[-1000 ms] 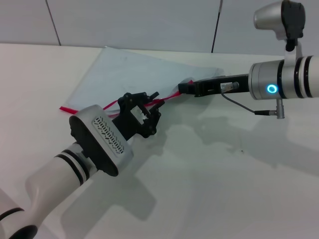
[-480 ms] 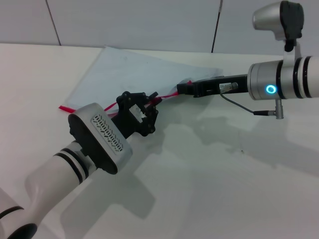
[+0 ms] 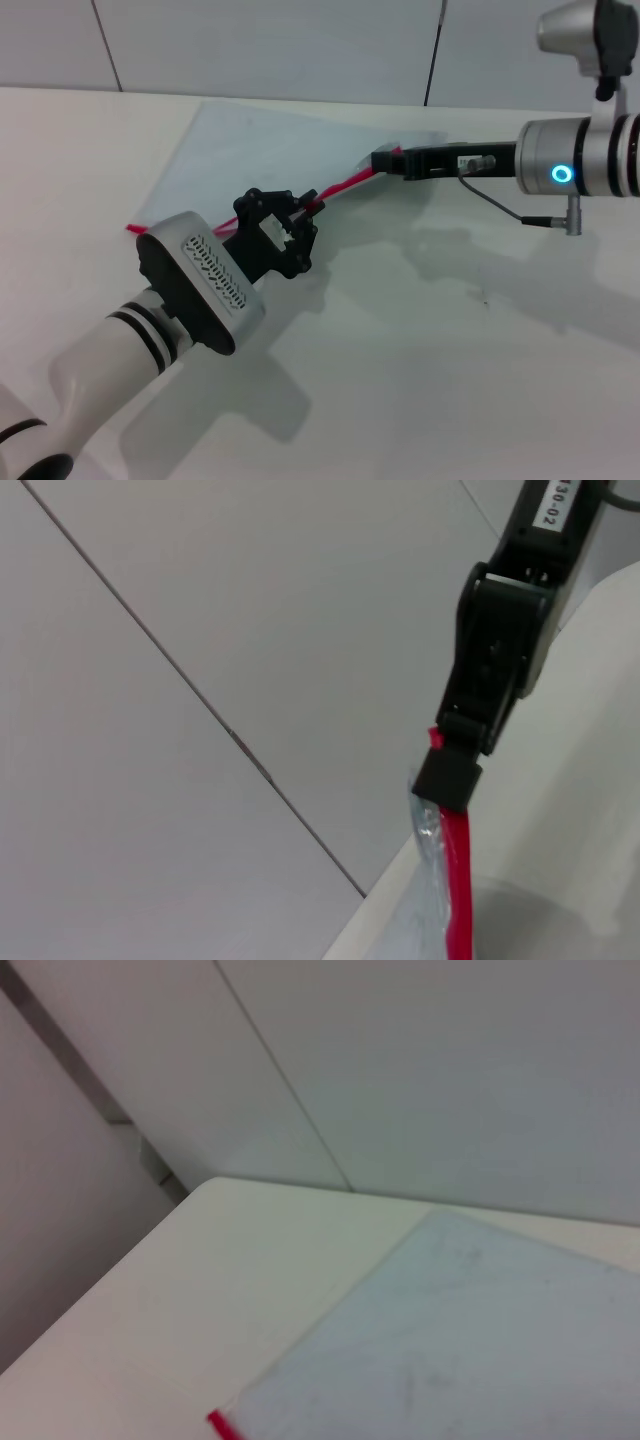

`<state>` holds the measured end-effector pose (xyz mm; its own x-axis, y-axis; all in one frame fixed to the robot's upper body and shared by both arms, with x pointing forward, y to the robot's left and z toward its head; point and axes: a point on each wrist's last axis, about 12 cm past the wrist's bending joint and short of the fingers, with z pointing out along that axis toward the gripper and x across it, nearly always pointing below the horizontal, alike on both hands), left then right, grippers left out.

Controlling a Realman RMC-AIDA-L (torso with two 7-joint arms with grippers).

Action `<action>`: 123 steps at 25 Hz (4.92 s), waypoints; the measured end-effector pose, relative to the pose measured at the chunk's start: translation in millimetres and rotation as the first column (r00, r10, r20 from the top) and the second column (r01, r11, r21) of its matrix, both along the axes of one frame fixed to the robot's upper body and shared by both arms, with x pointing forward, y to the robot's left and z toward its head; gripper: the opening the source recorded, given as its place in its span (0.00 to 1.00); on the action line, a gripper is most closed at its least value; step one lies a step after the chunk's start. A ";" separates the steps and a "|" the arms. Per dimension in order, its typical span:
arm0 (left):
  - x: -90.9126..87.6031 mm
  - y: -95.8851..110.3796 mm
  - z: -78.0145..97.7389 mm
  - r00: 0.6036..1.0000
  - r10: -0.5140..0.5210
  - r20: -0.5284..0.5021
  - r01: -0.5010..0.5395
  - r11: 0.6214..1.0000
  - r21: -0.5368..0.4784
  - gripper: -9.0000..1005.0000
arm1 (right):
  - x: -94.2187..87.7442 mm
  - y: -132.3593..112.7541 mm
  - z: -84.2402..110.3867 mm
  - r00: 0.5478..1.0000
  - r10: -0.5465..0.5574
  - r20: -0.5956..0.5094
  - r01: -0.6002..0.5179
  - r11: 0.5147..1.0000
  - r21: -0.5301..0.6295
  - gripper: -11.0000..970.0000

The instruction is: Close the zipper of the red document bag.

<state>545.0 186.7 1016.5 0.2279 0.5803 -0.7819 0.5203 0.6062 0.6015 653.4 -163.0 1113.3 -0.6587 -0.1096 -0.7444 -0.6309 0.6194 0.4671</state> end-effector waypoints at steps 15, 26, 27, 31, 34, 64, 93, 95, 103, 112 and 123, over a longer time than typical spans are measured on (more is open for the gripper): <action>-6.6 3.6 -6.0 1.000 0.012 -0.023 -0.012 1.000 0.003 0.09 | -1.6 -38.0 -3.3 0.992 -0.123 0.010 0.122 0.991 0.053 0.04; -9.3 6.0 -10.3 0.999 0.021 -0.047 -0.020 1.000 0.016 0.09 | -8.9 -89.7 -7.4 0.960 -0.280 0.008 0.278 0.956 0.092 0.04; -9.4 6.1 -10.4 0.999 0.021 -0.047 -0.020 1.000 0.016 0.09 | -9.9 -94.9 -7.3 0.956 -0.294 0.009 0.292 0.951 0.098 0.04; -10.3 6.7 -11.1 0.999 0.022 -0.049 -0.022 1.000 0.016 0.09 | -15.1 -114.0 -8.1 0.940 -0.342 0.008 0.339 0.933 0.119 0.04; -12.1 8.1 -12.5 0.998 0.027 -0.054 -0.026 1.000 0.017 0.09 | -19.9 -126.9 -10.7 0.926 -0.379 0.003 0.375 0.918 0.128 0.04; -19.7 18.8 -3.4 0.997 0.065 0.045 -0.062 0.996 -0.070 0.38 | -26.7 -167.7 -15.0 0.843 -0.537 0.014 0.531 0.837 0.129 0.04; -22.3 43.4 13.1 0.971 0.205 0.119 -0.166 0.946 -0.278 0.60 | -6.6 -142.3 -17.9 0.857 -0.507 0.096 0.510 0.860 -0.012 0.20; -21.8 45.8 14.4 0.972 0.212 0.104 -0.170 0.933 -0.318 0.60 | -6.1 -140.7 -19.3 0.858 -0.504 0.100 0.509 0.861 -0.021 0.20; -19.2 75.0 19.7 0.951 0.309 0.035 -0.252 0.832 -0.494 0.60 | -13.5 -120.6 -20.8 0.873 -0.423 0.242 0.415 0.906 0.089 0.19; -25.5 99.1 26.1 0.949 0.316 0.020 -0.237 0.751 -0.617 0.59 | -37.7 -106.9 -22.2 0.809 -0.366 0.459 0.288 0.929 0.234 0.16; -23.6 115.6 29.7 0.952 0.303 -0.035 -0.241 0.678 -0.695 0.59 | -68.7 -81.1 -27.3 0.687 -0.314 0.656 0.152 0.944 0.293 0.16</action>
